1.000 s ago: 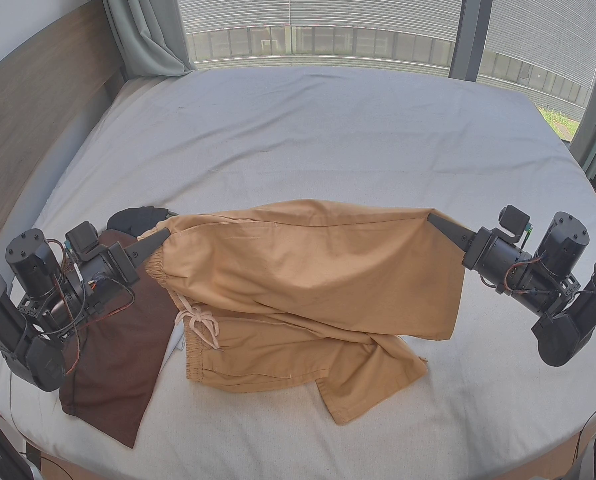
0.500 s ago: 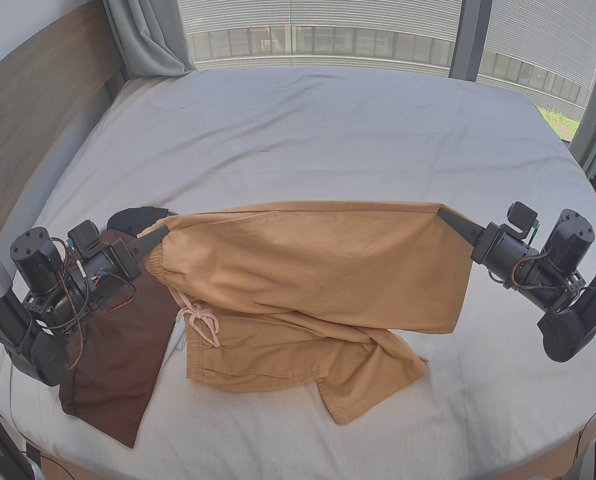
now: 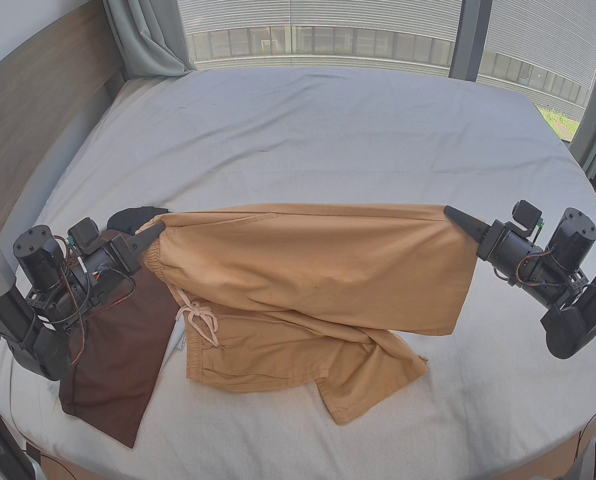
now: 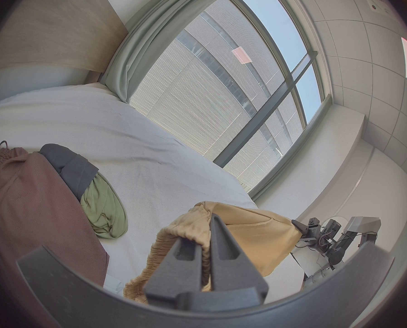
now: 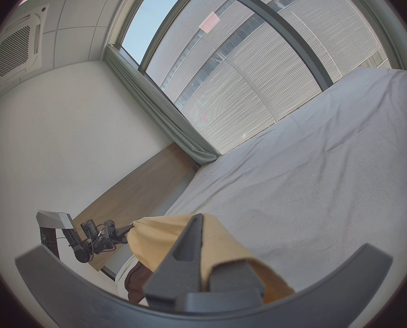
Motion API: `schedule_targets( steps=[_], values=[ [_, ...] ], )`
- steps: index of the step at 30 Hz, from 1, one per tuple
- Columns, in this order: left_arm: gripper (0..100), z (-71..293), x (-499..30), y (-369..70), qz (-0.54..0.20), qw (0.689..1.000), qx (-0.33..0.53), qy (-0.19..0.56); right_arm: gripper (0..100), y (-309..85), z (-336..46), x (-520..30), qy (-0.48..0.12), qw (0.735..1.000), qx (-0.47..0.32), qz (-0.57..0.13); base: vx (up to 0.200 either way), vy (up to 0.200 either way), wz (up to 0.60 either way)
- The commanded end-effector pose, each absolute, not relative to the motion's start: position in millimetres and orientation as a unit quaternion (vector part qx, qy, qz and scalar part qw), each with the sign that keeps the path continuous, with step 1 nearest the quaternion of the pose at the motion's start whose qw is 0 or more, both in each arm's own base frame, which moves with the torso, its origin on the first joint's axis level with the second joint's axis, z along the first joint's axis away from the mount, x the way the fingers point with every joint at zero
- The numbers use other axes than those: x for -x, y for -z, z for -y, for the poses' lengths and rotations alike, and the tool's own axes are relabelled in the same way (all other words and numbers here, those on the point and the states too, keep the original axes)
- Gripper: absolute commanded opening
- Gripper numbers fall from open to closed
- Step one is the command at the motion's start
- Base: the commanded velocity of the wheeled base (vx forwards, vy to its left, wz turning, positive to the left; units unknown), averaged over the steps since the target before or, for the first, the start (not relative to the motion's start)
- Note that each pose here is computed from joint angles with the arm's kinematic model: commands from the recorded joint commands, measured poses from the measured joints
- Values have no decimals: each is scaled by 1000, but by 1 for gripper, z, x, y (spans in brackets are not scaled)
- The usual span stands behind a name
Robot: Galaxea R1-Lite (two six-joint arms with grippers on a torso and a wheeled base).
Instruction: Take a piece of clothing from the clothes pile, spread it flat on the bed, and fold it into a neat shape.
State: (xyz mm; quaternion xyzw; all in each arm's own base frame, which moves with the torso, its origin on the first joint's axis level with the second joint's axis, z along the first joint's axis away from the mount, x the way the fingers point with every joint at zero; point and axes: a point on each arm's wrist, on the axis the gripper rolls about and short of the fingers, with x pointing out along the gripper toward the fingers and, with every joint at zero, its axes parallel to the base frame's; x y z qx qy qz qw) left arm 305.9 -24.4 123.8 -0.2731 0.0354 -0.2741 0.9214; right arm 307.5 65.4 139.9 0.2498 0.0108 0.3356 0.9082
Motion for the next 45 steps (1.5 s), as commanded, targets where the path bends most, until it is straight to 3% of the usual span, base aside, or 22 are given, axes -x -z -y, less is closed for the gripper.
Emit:
schedule_targets(
  steps=[1,29,45],
  values=[
    [0,25,-307,-122,-37,921,274,274,0,-140,-64,-309,-333,909,-250,-10,0,0,0],
    [0,24,-314,-127,-20,925,272,264,0,-150,-70,-318,-344,906,-245,15,0,0,0],
    [0,32,-348,-100,-30,929,276,244,0,-133,-75,-379,-342,907,-242,40,0,0,0]
  ],
)
